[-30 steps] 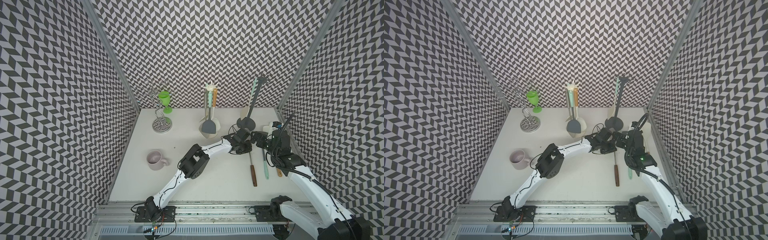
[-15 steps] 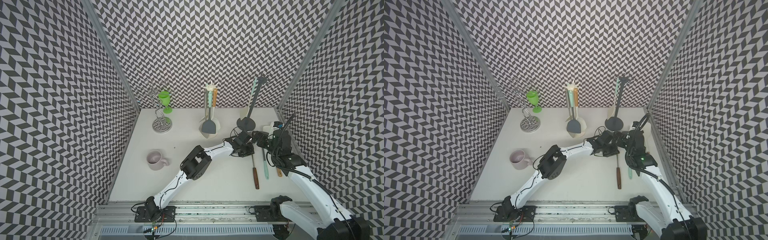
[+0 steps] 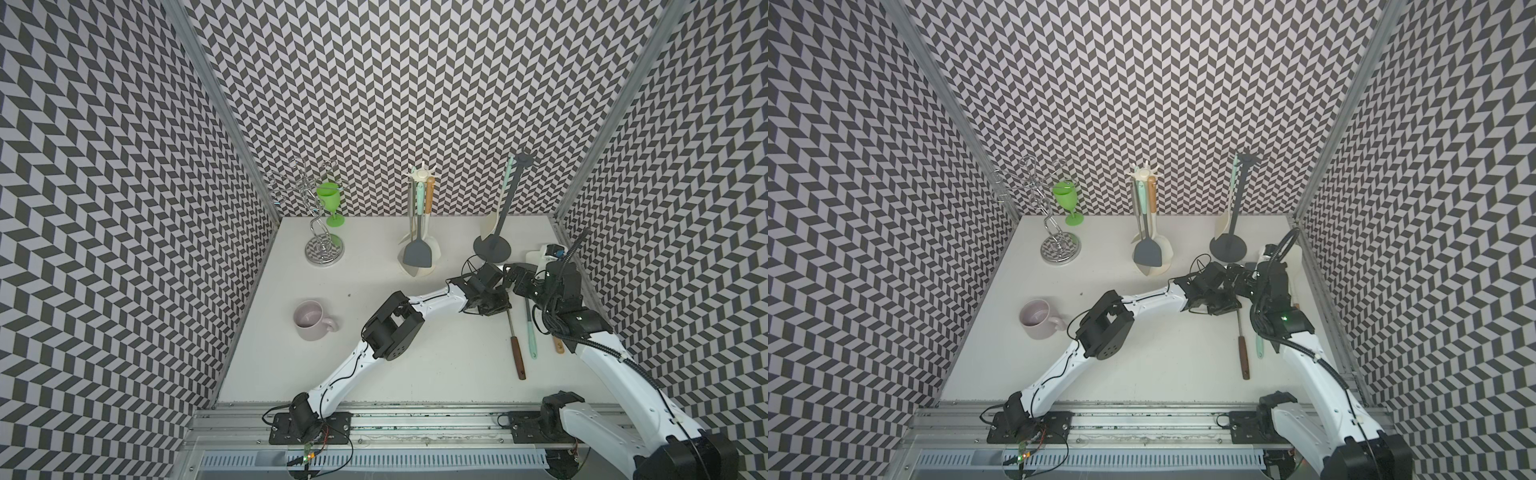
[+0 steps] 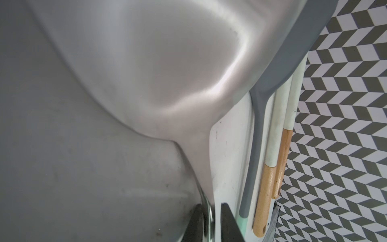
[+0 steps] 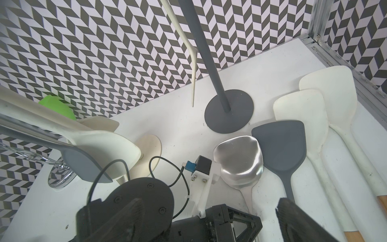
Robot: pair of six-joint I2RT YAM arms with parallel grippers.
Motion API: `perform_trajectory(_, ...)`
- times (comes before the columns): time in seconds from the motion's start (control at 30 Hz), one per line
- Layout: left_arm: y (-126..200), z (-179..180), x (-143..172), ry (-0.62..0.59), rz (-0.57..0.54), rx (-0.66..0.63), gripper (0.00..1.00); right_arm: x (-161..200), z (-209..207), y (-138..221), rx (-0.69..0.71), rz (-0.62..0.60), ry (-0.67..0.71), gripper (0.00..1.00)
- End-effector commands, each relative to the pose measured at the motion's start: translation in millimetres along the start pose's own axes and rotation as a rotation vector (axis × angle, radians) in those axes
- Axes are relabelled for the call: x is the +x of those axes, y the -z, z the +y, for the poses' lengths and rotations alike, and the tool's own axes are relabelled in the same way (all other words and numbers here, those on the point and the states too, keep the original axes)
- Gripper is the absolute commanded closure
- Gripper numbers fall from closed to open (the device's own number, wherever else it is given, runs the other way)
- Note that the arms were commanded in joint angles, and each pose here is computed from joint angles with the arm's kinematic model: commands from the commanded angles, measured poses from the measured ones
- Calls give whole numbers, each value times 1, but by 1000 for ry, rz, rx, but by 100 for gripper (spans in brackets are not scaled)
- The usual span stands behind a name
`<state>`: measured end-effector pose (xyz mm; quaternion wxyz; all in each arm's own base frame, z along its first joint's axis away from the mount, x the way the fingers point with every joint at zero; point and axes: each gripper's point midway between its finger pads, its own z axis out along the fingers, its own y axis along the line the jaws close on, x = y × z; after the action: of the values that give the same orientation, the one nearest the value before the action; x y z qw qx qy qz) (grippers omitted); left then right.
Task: Take the spatula off the kitchen utensil rack
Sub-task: Place the spatula at the center of the board.
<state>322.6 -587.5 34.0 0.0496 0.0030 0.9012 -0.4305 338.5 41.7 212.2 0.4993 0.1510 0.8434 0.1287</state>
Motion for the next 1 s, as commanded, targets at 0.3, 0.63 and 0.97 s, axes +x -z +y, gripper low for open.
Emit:
perform_trajectory(0.3,41,-25,5,-57,-46,2,55,-15,5,4,-19,-51,-11,0)
perform_trajectory(0.63,132,-18,4,-111,-168,37,36,-35,13,26,-54,-107,-34,0)
perform_trajectory(0.97,242,14,8,-241,-350,4,24,-36,48,62,-269,-113,0,0)
